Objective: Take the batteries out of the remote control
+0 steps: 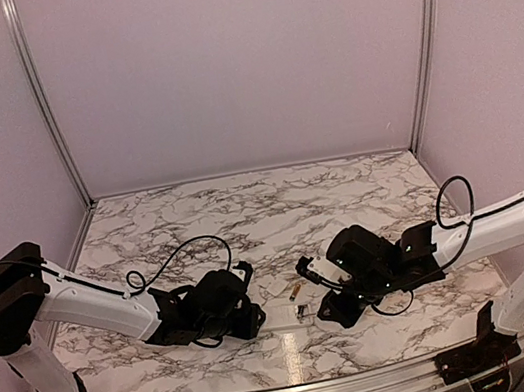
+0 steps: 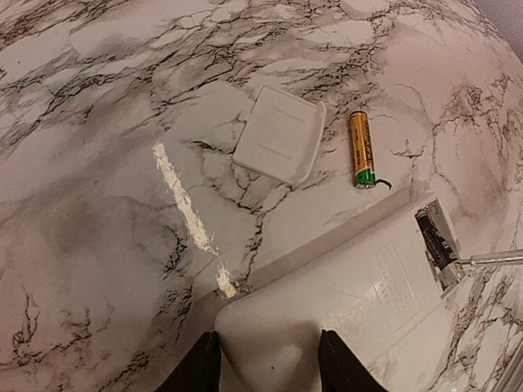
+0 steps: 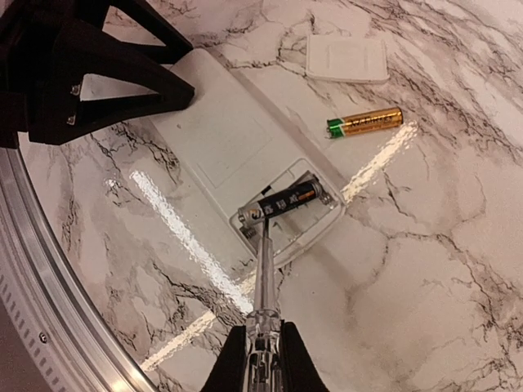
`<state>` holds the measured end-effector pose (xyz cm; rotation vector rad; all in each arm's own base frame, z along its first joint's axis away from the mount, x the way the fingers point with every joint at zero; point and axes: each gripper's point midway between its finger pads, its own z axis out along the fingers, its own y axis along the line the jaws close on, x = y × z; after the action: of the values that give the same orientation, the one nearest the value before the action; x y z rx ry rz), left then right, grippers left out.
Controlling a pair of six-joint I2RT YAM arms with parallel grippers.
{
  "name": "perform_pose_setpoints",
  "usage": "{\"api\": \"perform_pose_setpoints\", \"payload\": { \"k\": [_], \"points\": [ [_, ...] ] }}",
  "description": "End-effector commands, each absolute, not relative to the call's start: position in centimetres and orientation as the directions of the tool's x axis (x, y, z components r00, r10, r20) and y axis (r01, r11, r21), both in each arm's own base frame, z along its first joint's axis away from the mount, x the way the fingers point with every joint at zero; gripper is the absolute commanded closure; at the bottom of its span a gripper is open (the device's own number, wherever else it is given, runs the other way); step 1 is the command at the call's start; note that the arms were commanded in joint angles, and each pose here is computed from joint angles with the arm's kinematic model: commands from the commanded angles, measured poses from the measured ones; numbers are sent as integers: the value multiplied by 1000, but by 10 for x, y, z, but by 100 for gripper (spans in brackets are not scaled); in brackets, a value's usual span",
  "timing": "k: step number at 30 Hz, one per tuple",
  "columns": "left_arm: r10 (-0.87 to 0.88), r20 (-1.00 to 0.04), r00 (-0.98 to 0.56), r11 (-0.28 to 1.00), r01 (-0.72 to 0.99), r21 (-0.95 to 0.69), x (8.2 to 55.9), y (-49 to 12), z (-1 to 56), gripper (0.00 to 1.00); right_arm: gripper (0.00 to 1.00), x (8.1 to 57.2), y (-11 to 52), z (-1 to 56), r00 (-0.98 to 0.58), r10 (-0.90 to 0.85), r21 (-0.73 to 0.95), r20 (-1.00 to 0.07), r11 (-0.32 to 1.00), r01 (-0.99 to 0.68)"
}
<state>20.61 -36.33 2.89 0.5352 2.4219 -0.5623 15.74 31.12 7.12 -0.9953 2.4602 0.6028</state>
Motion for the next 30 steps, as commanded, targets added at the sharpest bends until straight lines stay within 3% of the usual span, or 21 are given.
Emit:
{"api": "perform_pose_setpoints", "payload": {
  "k": [1,30],
  "points": [
    [308,-574,-759,823,516,-240,194,-359,9,57,100,166,330,91,-629,-520,234,-578,633,-738],
    [310,-574,-758,821,518,-239,194,-359,10,59,100,186,333,103,-605,-544,132,-581,671,-730]
  ]
}}
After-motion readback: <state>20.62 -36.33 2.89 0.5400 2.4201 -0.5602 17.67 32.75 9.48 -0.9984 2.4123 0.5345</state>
